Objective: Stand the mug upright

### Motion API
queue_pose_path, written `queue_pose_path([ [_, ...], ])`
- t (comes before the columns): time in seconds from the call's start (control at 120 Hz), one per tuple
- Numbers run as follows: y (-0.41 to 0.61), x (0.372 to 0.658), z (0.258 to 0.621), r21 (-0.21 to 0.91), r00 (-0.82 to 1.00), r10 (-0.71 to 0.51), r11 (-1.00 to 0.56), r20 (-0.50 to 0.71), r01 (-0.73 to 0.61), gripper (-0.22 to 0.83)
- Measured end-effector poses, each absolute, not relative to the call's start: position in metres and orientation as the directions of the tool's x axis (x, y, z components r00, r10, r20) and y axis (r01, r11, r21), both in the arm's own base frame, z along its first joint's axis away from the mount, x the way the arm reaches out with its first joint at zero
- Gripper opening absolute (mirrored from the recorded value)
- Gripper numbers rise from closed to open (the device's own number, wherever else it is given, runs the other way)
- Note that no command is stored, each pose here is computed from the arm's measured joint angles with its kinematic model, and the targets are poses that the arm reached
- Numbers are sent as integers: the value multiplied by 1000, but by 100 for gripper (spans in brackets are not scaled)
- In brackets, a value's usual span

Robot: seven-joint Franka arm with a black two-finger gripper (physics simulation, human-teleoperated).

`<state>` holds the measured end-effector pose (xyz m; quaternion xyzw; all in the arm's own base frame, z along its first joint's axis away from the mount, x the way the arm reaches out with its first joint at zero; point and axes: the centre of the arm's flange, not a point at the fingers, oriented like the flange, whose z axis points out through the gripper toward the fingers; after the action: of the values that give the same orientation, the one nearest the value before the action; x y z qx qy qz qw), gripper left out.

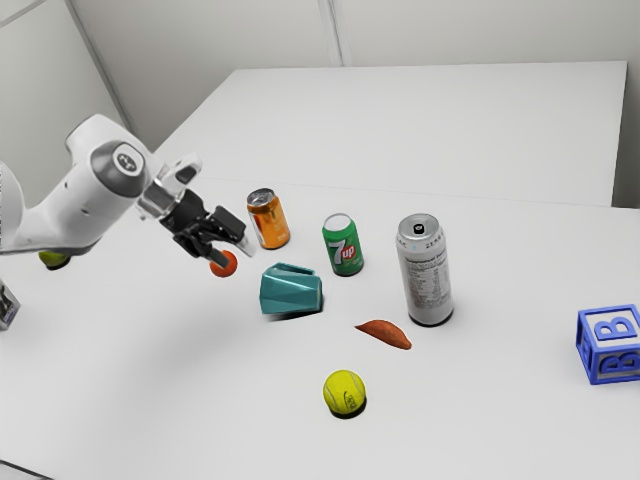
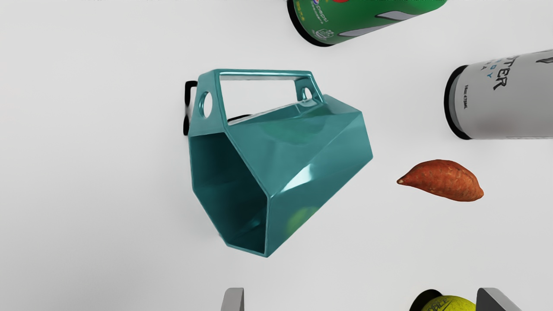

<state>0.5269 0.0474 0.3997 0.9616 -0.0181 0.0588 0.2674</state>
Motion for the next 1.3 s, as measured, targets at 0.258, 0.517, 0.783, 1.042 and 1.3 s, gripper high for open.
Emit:
queue_pose_path([
  [0.258, 50, 527, 366, 575, 989, 12, -815, 146, -75, 59],
  [0.517, 43, 528, 339, 644, 984, 25, -759, 179, -98, 59],
  [0.783, 44, 532, 315, 695, 973, 55, -709, 226, -121, 59],
  [1.042, 42, 533, 293, 735, 956, 88, -661, 279, -154, 59],
  [1.3, 38, 528, 278, 760, 934, 112, -617, 340, -203, 59],
])
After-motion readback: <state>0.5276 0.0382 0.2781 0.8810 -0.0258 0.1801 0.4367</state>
